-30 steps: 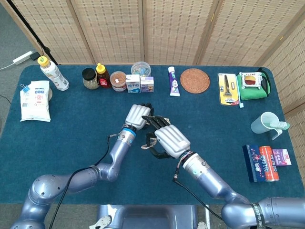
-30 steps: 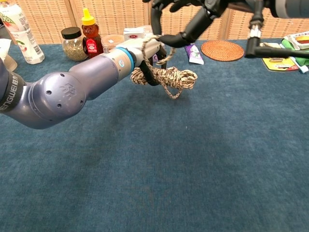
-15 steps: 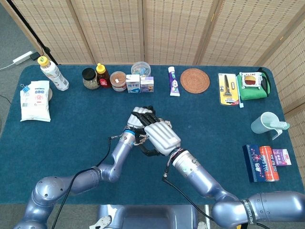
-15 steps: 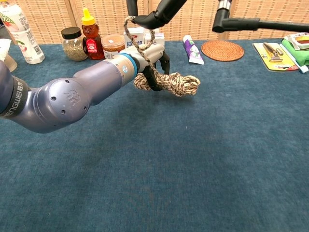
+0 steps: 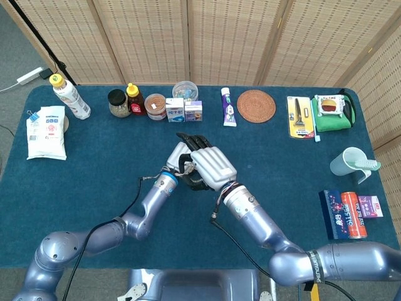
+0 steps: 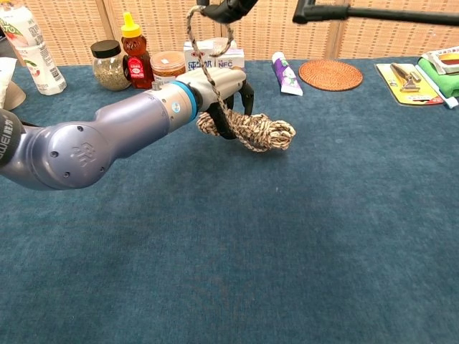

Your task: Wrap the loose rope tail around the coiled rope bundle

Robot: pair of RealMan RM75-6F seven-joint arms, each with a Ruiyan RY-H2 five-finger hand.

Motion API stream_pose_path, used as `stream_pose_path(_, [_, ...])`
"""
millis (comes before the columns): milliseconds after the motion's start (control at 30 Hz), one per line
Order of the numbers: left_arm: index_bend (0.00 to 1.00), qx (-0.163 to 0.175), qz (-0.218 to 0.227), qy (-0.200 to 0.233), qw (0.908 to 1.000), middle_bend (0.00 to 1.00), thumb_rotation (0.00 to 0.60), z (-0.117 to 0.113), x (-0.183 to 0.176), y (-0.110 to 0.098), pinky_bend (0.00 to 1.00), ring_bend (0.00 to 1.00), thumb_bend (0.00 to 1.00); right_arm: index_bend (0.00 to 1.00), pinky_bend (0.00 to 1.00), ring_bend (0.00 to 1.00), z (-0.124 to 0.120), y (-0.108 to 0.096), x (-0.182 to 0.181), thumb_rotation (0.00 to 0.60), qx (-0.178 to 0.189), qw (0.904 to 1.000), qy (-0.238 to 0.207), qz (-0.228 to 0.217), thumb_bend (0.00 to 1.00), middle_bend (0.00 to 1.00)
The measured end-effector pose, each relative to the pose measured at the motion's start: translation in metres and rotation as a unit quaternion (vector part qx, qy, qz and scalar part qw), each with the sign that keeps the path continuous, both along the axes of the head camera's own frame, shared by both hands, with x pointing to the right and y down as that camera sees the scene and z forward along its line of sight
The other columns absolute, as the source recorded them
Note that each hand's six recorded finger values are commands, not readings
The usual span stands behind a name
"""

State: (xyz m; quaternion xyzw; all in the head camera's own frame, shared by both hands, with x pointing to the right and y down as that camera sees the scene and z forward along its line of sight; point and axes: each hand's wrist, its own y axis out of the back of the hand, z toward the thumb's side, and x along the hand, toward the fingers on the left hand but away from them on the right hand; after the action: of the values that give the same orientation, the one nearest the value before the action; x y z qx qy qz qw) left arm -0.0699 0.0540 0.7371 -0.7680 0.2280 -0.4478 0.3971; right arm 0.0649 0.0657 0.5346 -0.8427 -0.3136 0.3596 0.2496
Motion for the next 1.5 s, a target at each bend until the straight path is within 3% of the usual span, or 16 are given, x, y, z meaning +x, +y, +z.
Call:
stream_pose_path(300, [0.51, -0.003, 0.039, 0.007, 0.9992, 0.30, 0.600, 0.000, -0.007, 0.003, 0.46, 0.34, 0.29, 0.61, 0.00, 0.00, 0.003, -0.016, 0.005, 0.600, 0.008, 0.9997, 0.012, 0.020, 0.52, 0.00])
stream_pose_path(567, [0.51, -0.002, 0.066, 0.024, 0.9975, 0.30, 0.600, -0.004, -0.014, 0.011, 0.46, 0.34, 0.29, 0.61, 0.00, 0.00, 0.020, -0.033, 0.010, 0.600, 0.015, 0.9984, 0.031, 0.046, 0.52, 0.00])
stream_pose_path(967, [0.51, -0.010, 0.077, 0.049, 0.9958, 0.30, 0.600, -0.012, -0.027, 0.012, 0.46, 0.34, 0.29, 0.61, 0.00, 0.00, 0.050, -0.066, 0.034, 0.600, 0.030, 0.9915, 0.079, 0.098, 0.52, 0.00])
stream_pose_path(1500, [0.51, -0.013, 0.075, 0.052, 0.9958, 0.30, 0.600, -0.015, -0.042, 0.006, 0.46, 0.34, 0.29, 0.62, 0.00, 0.00, 0.065, -0.087, 0.071, 0.600, 0.038, 0.9838, 0.111, 0.136, 0.53, 0.00])
